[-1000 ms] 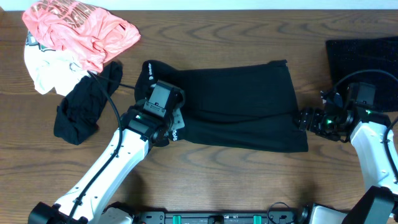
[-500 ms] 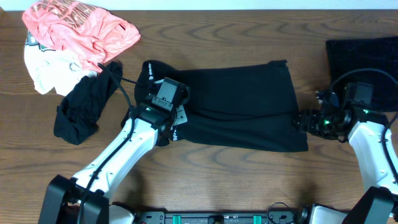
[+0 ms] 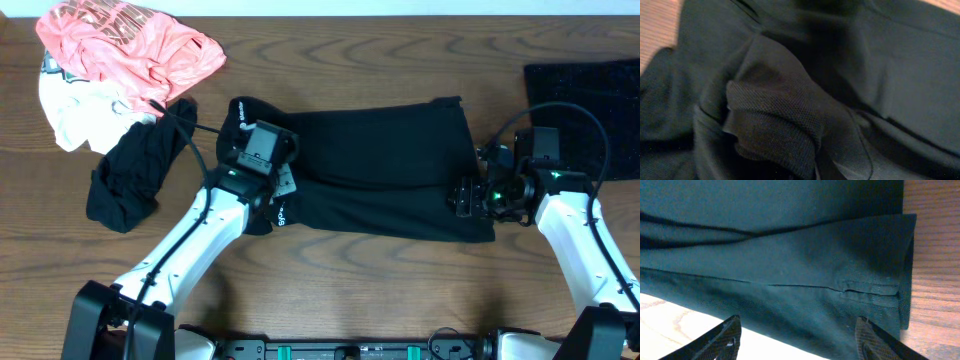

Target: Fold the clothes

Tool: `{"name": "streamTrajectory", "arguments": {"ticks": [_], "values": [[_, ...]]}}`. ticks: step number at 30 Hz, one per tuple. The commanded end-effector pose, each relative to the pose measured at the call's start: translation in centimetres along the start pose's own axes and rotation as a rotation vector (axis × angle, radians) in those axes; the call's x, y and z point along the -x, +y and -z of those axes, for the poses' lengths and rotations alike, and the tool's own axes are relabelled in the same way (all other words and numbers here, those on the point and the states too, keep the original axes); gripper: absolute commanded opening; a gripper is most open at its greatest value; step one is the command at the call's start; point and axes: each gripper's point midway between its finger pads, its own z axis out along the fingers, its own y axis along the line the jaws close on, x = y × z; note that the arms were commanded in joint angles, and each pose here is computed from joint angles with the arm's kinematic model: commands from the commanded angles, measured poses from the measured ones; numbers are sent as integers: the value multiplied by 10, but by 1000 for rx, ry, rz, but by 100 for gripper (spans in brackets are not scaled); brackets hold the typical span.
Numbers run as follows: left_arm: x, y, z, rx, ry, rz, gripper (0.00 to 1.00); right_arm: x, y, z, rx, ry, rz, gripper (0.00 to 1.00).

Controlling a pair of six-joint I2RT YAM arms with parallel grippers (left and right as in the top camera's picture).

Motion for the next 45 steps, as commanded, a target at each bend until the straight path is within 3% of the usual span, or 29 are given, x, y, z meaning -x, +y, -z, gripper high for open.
{"name": "streamTrajectory", "arguments": {"ticks": [1, 14, 23, 45], "values": [[20, 11, 2, 28, -46, 29, 10, -2, -2, -2, -14, 8, -29, 67], [23, 19, 1, 44, -43, 22, 10, 20, -25, 5, -29, -89, -116, 79], [23, 19, 1, 44, -43, 22, 10, 19, -24, 1, 1, -75, -68, 67], [22, 20, 1, 47, -40, 22, 10, 11, -27, -27, 39, -17, 49, 53]]}}
